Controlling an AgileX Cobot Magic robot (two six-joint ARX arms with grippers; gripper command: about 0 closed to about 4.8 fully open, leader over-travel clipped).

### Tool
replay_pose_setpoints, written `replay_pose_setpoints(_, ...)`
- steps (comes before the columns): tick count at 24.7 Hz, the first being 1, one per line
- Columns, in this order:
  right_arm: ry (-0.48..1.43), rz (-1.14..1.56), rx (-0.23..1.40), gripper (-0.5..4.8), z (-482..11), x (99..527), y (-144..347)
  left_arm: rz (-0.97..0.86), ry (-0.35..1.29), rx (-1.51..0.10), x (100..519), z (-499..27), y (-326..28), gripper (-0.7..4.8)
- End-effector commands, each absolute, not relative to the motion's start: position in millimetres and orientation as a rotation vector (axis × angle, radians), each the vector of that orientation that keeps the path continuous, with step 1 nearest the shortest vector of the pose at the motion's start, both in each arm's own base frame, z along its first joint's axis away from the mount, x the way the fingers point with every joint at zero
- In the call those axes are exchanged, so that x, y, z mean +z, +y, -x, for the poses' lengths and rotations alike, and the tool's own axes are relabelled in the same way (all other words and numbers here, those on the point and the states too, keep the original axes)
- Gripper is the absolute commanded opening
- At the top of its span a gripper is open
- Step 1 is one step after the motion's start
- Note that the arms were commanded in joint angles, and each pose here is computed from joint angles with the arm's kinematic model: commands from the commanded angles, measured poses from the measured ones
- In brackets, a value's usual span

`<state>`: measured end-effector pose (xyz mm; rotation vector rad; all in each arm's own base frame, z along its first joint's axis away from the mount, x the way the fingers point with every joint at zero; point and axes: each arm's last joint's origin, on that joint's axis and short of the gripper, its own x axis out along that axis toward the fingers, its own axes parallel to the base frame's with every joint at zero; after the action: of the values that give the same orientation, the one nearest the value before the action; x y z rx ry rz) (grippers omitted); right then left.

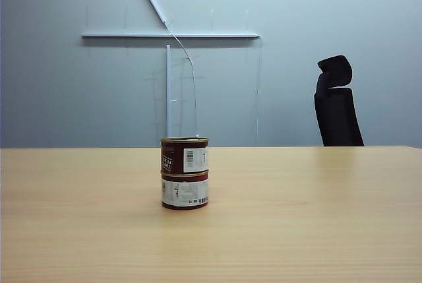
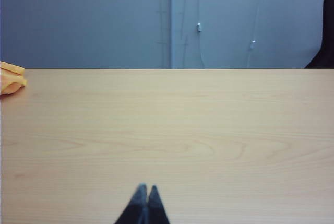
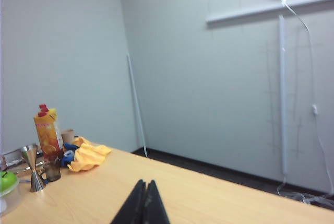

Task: Stack a can of tomatoes on the right onto the can of tomatoes on the left.

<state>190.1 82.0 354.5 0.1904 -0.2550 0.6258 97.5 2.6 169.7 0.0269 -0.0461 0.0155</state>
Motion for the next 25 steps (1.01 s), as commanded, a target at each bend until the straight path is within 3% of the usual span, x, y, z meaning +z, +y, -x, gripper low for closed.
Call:
replay_pose_setpoints(1,-0.246,-0.187,0.584,-0.05,-185.8,356.7,77.8,-0.027,-0.060,-0.006,171.6,-97.3,0.9,-0.02)
replay_pose_setpoints(17,-0.099,-0.154,0.580,-0.05,-189.4,342.2,79.3,-0.027,-0.056,-0.011,171.2,-97.4,0.7,-0.02)
replay_pose_setpoints(25,-0.063,0.198,0.494,-0.05,-159.7,318.8,58.7,-0.027,-0.050,-0.012,170.6,-97.4,0.7,-0.02)
